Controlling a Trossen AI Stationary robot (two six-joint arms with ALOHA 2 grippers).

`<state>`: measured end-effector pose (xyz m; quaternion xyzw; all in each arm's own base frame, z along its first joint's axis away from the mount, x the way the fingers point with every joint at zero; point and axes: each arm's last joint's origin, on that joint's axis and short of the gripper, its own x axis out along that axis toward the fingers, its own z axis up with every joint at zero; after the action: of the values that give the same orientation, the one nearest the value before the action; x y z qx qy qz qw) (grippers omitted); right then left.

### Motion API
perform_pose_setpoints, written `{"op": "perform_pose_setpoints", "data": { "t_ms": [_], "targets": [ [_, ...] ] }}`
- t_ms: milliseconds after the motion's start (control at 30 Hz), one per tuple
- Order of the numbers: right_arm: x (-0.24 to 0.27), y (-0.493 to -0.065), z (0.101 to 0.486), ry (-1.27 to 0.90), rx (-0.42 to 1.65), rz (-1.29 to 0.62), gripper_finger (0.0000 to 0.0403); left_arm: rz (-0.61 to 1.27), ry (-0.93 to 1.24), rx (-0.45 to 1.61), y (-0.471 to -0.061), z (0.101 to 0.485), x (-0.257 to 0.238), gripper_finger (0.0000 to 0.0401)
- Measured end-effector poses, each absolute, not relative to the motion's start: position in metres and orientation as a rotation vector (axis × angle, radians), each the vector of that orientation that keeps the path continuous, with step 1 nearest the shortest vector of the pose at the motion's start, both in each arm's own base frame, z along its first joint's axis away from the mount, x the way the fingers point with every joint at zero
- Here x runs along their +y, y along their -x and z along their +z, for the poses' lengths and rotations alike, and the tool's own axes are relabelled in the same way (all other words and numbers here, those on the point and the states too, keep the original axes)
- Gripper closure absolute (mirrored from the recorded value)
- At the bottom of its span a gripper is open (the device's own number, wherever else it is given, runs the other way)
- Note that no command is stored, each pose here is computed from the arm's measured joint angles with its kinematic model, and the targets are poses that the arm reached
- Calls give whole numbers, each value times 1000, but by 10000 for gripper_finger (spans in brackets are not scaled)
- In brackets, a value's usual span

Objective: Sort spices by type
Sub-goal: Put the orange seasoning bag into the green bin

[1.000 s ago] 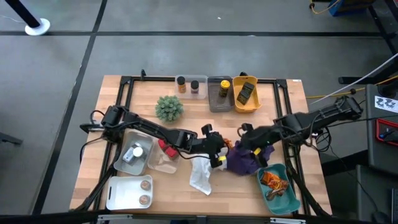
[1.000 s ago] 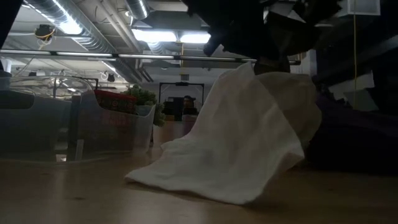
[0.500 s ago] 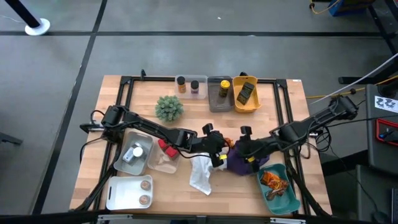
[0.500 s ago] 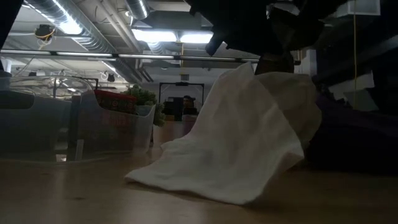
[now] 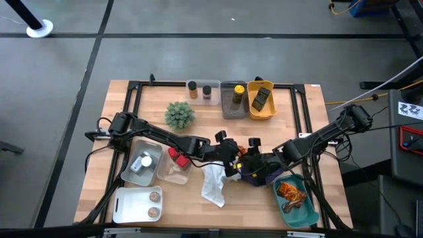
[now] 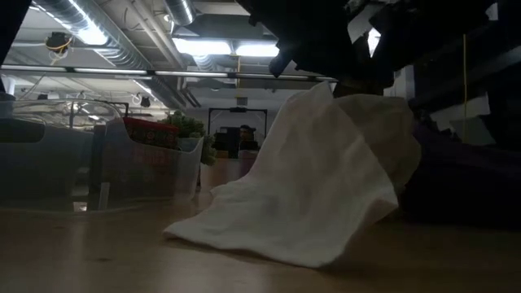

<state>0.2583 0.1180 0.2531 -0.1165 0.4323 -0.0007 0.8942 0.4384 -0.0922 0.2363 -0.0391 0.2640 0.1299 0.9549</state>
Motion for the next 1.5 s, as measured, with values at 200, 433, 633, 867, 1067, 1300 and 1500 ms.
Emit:
{"op": "perform_pose_setpoints", "data": {
  "t_ms": [200,433,633,867,1067,1300,1500],
  "targets": [
    [119,-258,258,223,906,30,207,269,94,582,-436,233,-92,389],
    [118,-258,278,216,918,14,207,276,138,641,-430,229,-97,381],
    [119,-257,280,130,937,22,207,251,183,644,-429,229,-102,388],
    [119,-253,276,131,996,51,207,249,183,629,-430,230,-101,382],
    [116,-251,267,241,1021,22,207,242,182,631,-430,230,-103,388],
    [116,-252,267,267,1007,13,207,217,182,600,-431,232,-108,382],
    [120,-258,264,261,1001,70,207,158,174,548,-434,237,-115,388]
  ]
}}
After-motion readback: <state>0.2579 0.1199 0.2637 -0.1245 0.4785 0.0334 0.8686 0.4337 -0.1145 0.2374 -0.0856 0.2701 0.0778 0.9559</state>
